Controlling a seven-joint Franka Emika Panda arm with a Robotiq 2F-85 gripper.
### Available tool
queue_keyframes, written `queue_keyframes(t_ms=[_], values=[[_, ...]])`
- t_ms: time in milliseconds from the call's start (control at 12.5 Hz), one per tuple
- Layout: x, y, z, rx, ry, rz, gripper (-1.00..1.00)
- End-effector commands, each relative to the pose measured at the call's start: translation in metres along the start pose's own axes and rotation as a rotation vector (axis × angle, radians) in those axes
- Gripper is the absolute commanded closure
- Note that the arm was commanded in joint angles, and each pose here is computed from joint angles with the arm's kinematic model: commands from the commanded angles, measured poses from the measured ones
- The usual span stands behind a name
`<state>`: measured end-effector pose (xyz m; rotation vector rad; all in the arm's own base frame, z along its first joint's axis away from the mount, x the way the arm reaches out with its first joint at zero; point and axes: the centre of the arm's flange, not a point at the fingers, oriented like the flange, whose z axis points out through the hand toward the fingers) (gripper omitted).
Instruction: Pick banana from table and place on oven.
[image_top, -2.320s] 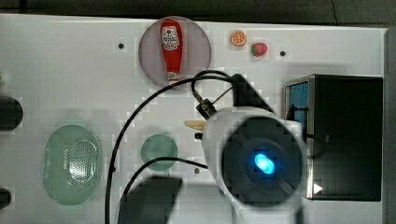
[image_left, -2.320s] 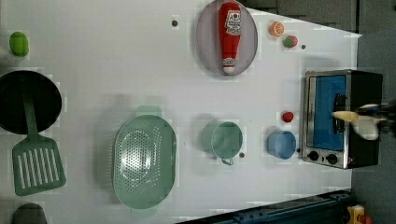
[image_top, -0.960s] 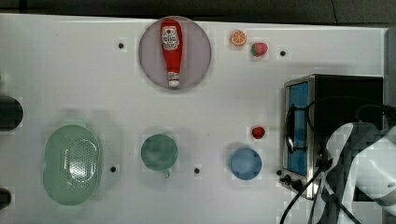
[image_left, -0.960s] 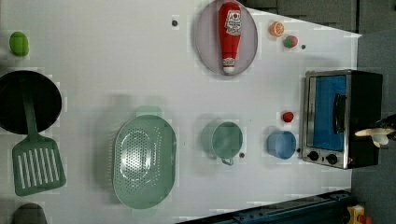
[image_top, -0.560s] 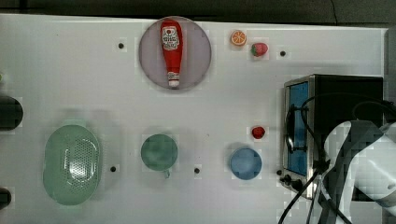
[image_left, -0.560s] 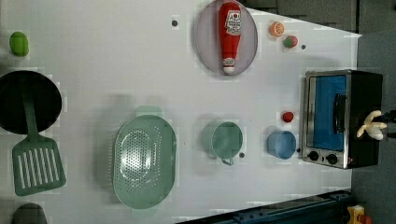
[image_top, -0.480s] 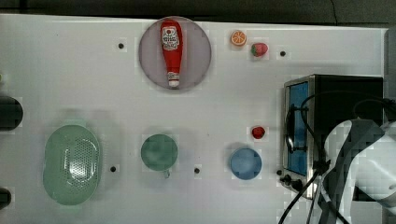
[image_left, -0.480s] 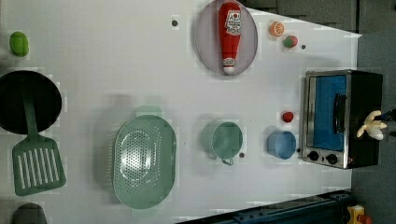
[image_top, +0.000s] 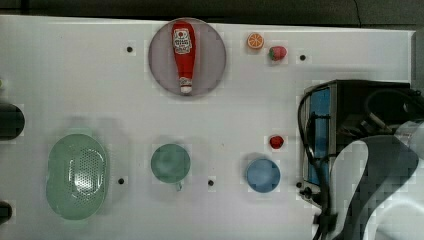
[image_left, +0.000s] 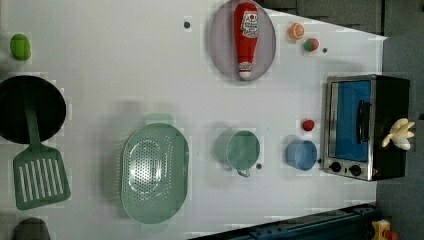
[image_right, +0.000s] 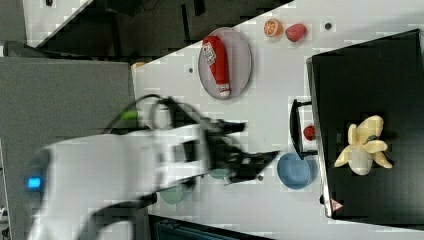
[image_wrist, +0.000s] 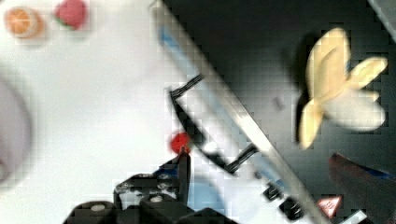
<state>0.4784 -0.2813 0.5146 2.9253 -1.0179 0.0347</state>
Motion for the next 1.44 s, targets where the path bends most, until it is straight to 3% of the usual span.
queue_keyframes(t_ms=[80,320,480,1440], values=[[-0.056,-0.12,-0.045,0.006,-0.011,0.112,-1.0],[-0.103,-0.187,-0.073,0.024,0.025,0.22,-1.0],[-0.127,-0.206,-0.078,0.002,-0.003,0.225,-1.0],[-0.134,-0.206,-0.085,-0.001,-0.003,0.238,-1.0]])
